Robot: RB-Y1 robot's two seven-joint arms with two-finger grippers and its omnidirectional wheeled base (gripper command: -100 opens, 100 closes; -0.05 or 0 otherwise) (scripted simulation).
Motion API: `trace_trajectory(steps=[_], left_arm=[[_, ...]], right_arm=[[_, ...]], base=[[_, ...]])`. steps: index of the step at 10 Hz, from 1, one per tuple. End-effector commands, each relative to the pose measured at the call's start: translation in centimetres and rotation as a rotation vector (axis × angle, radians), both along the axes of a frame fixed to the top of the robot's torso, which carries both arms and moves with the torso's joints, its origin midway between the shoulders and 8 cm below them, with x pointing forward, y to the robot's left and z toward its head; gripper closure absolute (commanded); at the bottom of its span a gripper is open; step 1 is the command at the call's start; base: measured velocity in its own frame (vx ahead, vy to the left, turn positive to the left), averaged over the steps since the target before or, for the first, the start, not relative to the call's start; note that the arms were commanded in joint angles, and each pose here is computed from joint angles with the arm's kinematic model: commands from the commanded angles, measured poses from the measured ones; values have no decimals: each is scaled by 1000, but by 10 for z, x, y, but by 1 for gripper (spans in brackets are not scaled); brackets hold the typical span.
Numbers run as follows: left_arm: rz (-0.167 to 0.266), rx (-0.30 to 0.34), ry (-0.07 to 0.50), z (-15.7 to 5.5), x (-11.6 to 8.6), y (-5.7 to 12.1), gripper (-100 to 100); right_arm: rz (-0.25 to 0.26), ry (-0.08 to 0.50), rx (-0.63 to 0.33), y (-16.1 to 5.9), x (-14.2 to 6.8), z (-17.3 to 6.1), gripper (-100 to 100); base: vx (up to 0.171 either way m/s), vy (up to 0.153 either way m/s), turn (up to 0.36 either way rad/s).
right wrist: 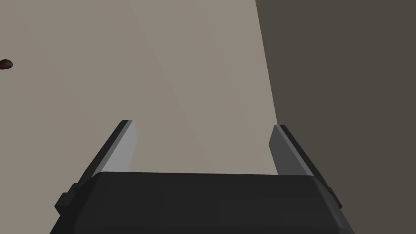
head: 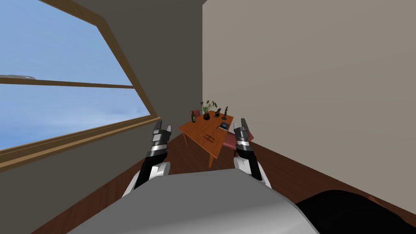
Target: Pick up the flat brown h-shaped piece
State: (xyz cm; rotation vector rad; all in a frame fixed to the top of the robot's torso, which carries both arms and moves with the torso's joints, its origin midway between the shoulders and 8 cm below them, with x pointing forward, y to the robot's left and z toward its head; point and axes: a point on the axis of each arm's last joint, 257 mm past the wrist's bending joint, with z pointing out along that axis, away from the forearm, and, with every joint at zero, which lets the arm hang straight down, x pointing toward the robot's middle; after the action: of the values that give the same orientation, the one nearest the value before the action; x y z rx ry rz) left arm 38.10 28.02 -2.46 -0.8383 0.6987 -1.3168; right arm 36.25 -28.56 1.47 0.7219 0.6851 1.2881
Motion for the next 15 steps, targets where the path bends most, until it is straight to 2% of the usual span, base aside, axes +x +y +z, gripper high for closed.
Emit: trace_trajectory(steps=[1,4,6,7,8,10,11,13,14,15], left_arm=[[0,0,0,0,0,0,0],[0,0,0,0,0,0,0],[0,0,0,0,0,0,0],[0,0,0,0,0,0,0],[0,0,0,0,0,0,0],[0,0,0,0,0,0,0],[0,0,0,0,0,0,0],[0,0,0,0,0,0,0],[0,0,0,0,0,0,0],[0,0,0,0,0,0,0]], right_arm=[[6,44,-43,3,5,-16,-100],[20,140,-135,8,15,-53,-100],[34,217,-217,12,19,-85,-100],[39,270,-254,12,22,-109,-100],[42,272,-262,12,22,-109,-100],[61,370,-364,13,21,-153,-100],[60,375,-363,12,22,-155,-100],[84,469,-476,11,16,-199,-100],[82,487,-475,8,15,-208,-100],[94,541,-534,5,10,-233,-100]], base=[[-58,-4,39],[-63,4,70],[-20,35,118],[-11,56,141],[-4,35,48],[10,44,131],[13,43,54],[23,53,168],[23,49,49],[23,57,141]])
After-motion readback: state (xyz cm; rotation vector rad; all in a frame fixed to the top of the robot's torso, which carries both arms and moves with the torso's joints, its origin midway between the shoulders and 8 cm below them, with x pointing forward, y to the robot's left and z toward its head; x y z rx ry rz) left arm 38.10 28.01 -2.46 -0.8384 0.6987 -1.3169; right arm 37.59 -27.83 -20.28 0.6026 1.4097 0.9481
